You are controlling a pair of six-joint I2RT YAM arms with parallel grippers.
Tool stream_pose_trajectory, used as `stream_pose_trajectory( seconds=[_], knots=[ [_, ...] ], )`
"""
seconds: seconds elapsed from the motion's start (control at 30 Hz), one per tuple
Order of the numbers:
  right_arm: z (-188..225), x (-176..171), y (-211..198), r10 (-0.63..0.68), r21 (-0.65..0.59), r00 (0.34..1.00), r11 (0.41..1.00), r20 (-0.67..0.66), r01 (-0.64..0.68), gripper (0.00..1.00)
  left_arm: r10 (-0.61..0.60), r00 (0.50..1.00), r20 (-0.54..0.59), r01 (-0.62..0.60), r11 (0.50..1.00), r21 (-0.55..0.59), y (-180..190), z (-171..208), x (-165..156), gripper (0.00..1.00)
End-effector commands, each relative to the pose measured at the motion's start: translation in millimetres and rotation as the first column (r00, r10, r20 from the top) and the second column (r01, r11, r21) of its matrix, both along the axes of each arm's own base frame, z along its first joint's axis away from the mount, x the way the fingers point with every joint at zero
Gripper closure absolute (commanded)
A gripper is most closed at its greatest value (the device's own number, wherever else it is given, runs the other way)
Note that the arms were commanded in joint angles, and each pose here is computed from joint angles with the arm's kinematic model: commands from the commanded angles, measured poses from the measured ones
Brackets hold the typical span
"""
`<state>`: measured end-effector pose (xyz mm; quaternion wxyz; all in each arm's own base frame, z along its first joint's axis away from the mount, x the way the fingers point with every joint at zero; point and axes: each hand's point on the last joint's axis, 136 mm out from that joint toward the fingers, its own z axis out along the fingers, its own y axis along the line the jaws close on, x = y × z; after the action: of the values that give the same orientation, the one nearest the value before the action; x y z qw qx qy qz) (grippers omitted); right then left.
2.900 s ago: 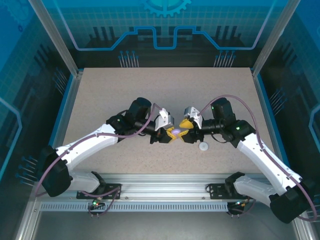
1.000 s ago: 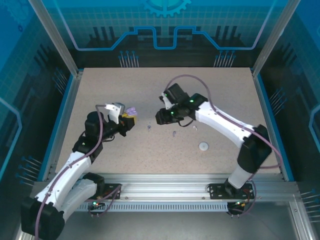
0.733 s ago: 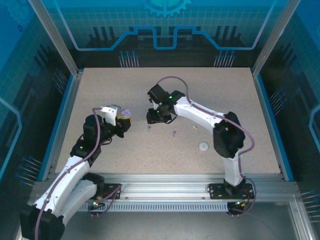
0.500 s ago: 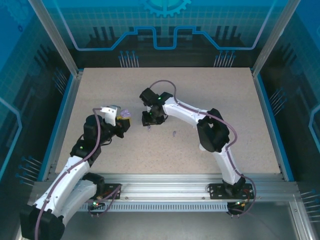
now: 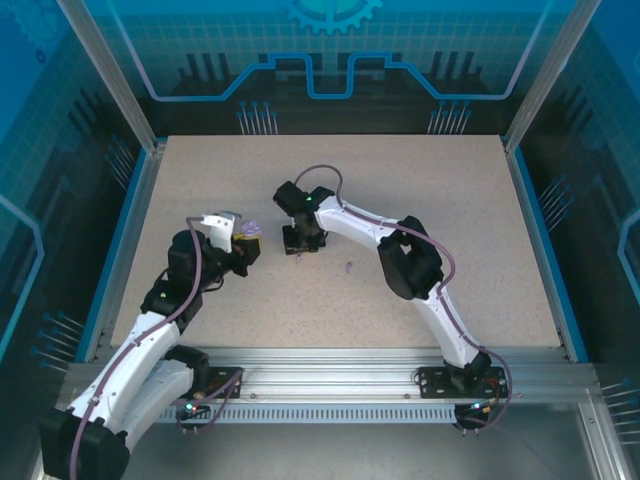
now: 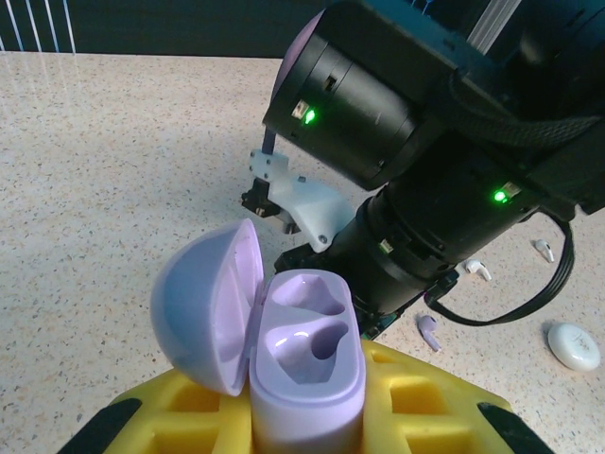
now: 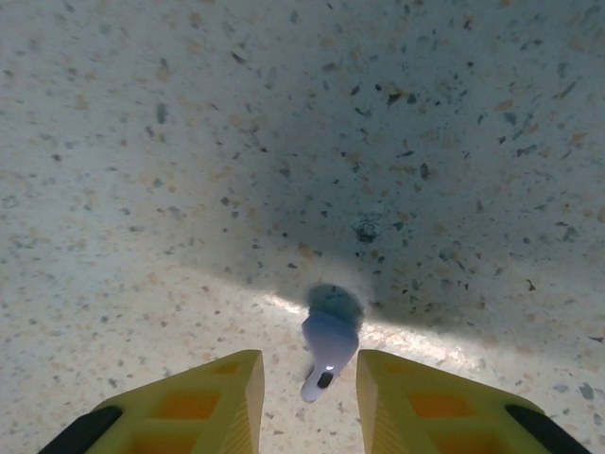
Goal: Insert wireless bluetooth earbuds into charging case
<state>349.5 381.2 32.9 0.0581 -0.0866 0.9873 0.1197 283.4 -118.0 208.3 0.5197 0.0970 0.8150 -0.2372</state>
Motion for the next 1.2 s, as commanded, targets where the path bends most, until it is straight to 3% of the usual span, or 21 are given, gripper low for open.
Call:
stream_pose_trajectory(
  seconds=[0.0,0.93,1.17],
  knots=[
    [-8,-4,-2,-0.016,-0.039,1.0,0.999,-0.018,0.015,0.68,0.019,1.0,0.005,-0.019,1.0,-0.012,3,-3,2,0.85],
    [-34,-11,-13,-0.011,-0.128,0.998,0.992,-0.059,0.004,0.75,0.007,1.0,0.008,-0.007,1.0,-0.02,1,-3,3,0.85],
    [-31,-11,-12,-0.008,-0.12,0.998,0.993,-0.055,0.001,0.82,0.004,1.0,0.003,-0.004,1.0,-0.023,0,-3,4,0.85]
  ],
)
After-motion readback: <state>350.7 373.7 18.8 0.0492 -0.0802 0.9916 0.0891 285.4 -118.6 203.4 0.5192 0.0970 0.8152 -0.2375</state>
